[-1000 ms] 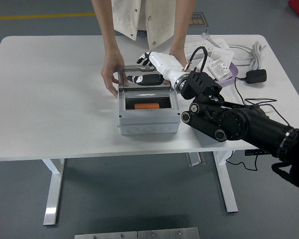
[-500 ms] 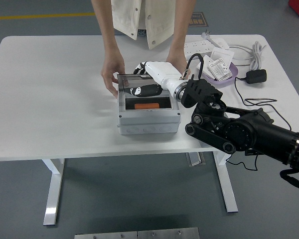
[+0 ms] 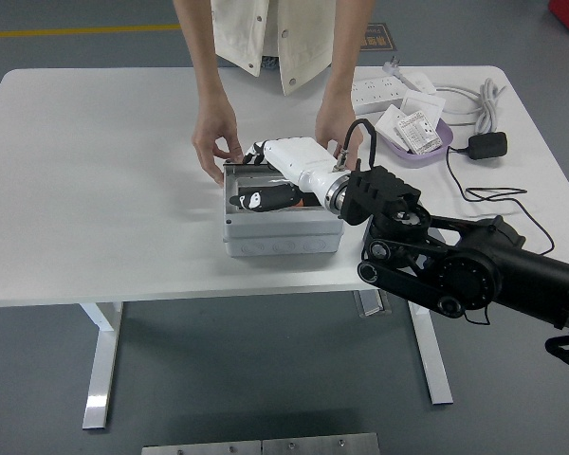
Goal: Fetch the battery,place it into the box,close the lid of the box
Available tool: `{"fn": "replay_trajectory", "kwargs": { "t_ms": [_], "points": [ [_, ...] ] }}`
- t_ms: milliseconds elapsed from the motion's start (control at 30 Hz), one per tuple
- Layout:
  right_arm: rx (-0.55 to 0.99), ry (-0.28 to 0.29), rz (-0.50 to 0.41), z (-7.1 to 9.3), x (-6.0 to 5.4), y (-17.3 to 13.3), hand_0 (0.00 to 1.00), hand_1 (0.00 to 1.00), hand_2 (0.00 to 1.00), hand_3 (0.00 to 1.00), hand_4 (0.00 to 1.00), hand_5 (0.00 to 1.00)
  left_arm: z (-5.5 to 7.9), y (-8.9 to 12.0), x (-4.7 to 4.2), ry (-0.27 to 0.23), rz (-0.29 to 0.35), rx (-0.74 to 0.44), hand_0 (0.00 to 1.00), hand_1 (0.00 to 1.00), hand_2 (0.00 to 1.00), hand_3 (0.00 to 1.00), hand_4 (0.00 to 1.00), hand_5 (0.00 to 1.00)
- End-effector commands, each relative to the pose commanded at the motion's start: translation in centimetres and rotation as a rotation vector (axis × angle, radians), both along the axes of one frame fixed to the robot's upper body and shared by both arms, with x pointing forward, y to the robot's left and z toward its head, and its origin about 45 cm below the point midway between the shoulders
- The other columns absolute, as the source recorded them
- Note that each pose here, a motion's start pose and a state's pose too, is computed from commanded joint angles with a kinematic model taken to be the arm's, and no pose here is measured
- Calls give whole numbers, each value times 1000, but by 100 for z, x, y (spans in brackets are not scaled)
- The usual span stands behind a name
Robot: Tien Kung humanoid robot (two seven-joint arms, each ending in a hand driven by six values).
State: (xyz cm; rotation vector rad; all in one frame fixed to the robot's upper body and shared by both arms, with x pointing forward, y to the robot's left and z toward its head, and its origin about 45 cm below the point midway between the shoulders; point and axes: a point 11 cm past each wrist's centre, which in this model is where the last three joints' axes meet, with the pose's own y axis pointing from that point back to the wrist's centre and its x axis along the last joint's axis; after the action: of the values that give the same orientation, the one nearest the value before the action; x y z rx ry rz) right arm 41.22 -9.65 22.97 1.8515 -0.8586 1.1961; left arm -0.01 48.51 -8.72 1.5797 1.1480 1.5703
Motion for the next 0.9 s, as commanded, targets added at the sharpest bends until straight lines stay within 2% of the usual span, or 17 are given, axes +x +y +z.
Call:
{"fn": "replay_trajectory", "kwargs": {
  "t_ms": [267, 500, 667, 767, 900],
  "points": [
    [-1, 30, 11, -30, -62, 2, 714, 695, 719, 736, 863, 680, -6, -12, 5, -2, -1, -2, 593, 737, 705, 751, 831, 329],
    [40, 33, -21, 61, -15, -97, 718, 695, 718, 736, 864, 680, -10, -23, 11, -2, -1, -6, 593, 737, 705, 748, 831, 327],
    [48, 111, -76, 94, -95, -379, 718, 695, 718, 736, 864, 680, -21, -45, 2, -2, 3, -12, 593, 737, 705, 748, 831, 327],
    [49, 155, -106, 141, -188, -596, 717, 695, 710, 736, 865, 682, -30, -63, -28, 4, 6, -16, 593, 737, 705, 747, 831, 327],
    [95, 189, -100, 271, -373, -813, 718, 687, 701, 727, 872, 699, -39, -81, -71, 11, 10, -20, 593, 737, 705, 746, 830, 326]
  ]
}}
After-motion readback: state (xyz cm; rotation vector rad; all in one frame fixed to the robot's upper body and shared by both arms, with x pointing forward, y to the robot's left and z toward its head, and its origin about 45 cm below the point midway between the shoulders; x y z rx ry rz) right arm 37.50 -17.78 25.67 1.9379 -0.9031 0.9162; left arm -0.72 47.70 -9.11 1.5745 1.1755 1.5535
